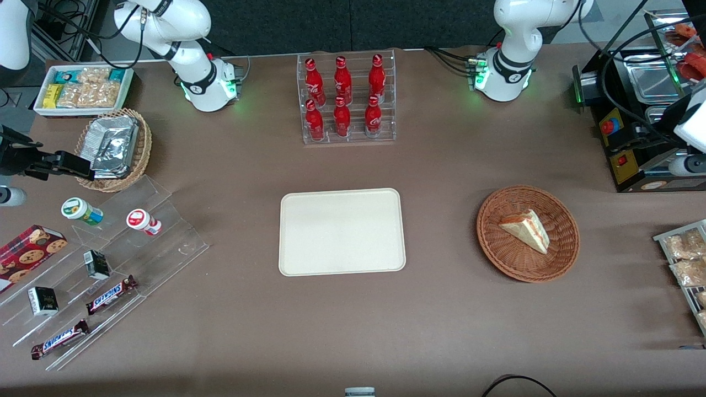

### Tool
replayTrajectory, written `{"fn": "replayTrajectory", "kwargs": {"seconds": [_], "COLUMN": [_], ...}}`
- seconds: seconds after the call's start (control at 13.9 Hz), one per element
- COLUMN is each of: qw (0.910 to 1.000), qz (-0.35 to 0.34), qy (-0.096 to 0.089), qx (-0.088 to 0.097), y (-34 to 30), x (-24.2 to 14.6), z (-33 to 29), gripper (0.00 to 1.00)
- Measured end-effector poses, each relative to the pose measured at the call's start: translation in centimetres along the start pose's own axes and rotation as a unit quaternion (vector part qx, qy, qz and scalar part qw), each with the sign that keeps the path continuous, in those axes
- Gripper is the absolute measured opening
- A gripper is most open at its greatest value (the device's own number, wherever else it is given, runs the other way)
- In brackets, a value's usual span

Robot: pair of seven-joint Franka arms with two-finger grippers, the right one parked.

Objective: Place sandwich from basket to tray
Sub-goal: 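Move the left gripper over the wrapped sandwich in the wicker basket, then lower the open left gripper around the sandwich and close it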

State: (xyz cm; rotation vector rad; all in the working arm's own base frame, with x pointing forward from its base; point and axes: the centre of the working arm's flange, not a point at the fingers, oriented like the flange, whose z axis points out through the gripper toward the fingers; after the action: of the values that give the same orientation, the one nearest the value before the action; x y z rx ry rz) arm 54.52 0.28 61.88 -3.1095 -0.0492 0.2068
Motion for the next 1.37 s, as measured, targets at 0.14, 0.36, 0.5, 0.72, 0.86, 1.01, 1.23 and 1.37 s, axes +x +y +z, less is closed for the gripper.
{"fn": "replayTrajectory", "kwargs": {"seconds": [0.14, 0.36, 0.5, 0.72, 0.86, 1.01, 1.23, 1.37], "qw": [1.0000, 0.9996, 0.9935, 0.9665, 0.9389, 0.9199, 0.9101, 0.9120], "qz": [0.000, -0.025, -0.109, -0.256, -0.344, -0.392, -0.412, -0.406], "qy": [-0.001, -0.016, -0.032, -0.016, 0.002, 0.017, 0.039, 0.048], "qx": [0.000, 0.000, 0.002, 0.001, -0.005, -0.013, -0.026, -0.033], "y": [-0.1, -0.3, -0.4, -0.1, 0.3, 1.1, 3.3, 5.1], "x": [0.0, 0.8, 2.9, 6.5, 7.5, 7.8, 7.6, 6.8], "z": [0.0, 1.5, 4.6, 11.1, 14.9, 18.2, 23.5, 27.1], "gripper": [1.00, 1.00, 1.00, 1.00, 1.00, 1.00, 1.00, 1.00]}}
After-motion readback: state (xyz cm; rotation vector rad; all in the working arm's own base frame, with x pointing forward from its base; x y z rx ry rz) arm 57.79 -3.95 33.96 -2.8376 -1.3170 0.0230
